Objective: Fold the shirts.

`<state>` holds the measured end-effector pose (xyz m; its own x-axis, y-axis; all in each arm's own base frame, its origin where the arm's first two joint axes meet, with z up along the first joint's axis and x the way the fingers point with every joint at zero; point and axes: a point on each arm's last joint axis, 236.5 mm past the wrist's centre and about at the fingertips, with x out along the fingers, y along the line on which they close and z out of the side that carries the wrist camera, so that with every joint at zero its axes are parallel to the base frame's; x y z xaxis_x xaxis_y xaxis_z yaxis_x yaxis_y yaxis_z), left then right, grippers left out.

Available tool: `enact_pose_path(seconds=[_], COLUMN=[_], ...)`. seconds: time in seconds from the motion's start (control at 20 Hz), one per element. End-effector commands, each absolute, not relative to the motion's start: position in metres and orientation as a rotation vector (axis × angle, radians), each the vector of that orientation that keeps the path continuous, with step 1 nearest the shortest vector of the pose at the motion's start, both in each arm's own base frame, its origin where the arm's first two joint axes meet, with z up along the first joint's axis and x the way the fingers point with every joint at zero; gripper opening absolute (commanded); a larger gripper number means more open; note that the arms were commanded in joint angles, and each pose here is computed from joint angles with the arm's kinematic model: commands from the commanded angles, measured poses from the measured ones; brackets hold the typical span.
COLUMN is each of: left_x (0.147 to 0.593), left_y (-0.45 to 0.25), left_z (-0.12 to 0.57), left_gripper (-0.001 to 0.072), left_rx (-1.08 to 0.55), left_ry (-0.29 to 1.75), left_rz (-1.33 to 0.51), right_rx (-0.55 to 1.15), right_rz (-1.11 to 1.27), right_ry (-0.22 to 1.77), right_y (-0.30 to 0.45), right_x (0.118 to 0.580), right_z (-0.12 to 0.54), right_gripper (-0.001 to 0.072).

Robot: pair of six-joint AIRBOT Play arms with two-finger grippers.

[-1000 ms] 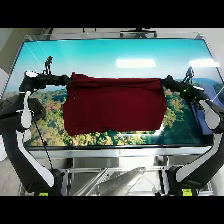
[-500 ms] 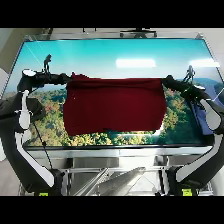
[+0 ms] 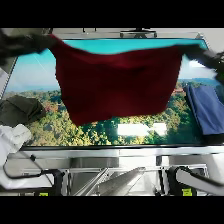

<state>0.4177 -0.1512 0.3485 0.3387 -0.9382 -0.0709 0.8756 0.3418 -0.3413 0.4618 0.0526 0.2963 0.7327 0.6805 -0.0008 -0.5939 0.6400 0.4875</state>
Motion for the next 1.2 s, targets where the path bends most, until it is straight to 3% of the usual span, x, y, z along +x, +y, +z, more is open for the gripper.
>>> enact_pose_path(seconds=[0.0,0.2,0.35,0.45,0.6,0.8,0.95,1.15], left_x=[0.261,0.145,0.128,0.159,0.209,0.276,0.377,0.518], left_y=[-0.175,-0.184,-0.191,-0.170,-0.108,-0.056,-0.068,-0.098], left_z=[0.486,0.558,0.562,0.543,0.526,0.469,0.351,0.152], left_gripper=[0.0013,0.0024,0.0024,0.0024,0.0024,0.0024,0.0024,0.0024], left_rx=[-0.071,0.163,0.221,0.211,0.113,-0.054,-0.159,-0.162], left_ry=[-0.122,-0.395,-0.391,-0.265,-0.164,-0.050,0.241,0.607], left_rz=[-1.326,-1.031,-0.810,-0.635,-0.499,-0.661,-0.782,-0.722], right_rx=[0.235,0.001,-0.053,-0.012,0.163,0.494,0.647,0.690], right_rz=[0.705,0.485,0.338,0.280,0.393,0.564,0.546,0.268], right_ry=[-0.127,-0.438,-0.517,-0.449,-0.165,0.126,0.310,0.535], right_y=[0.080,0.093,0.096,0.081,0.062,0.041,0.053,0.055], right_x=[0.333,0.209,0.170,0.184,0.244,0.330,0.404,0.495], right_z=[0.439,0.524,0.539,0.528,0.465,0.353,0.243,0.072], right_gripper=[0.0012,0.0013,0.0012,0.0012,0.0012,0.0012,0.0012,0.0012])
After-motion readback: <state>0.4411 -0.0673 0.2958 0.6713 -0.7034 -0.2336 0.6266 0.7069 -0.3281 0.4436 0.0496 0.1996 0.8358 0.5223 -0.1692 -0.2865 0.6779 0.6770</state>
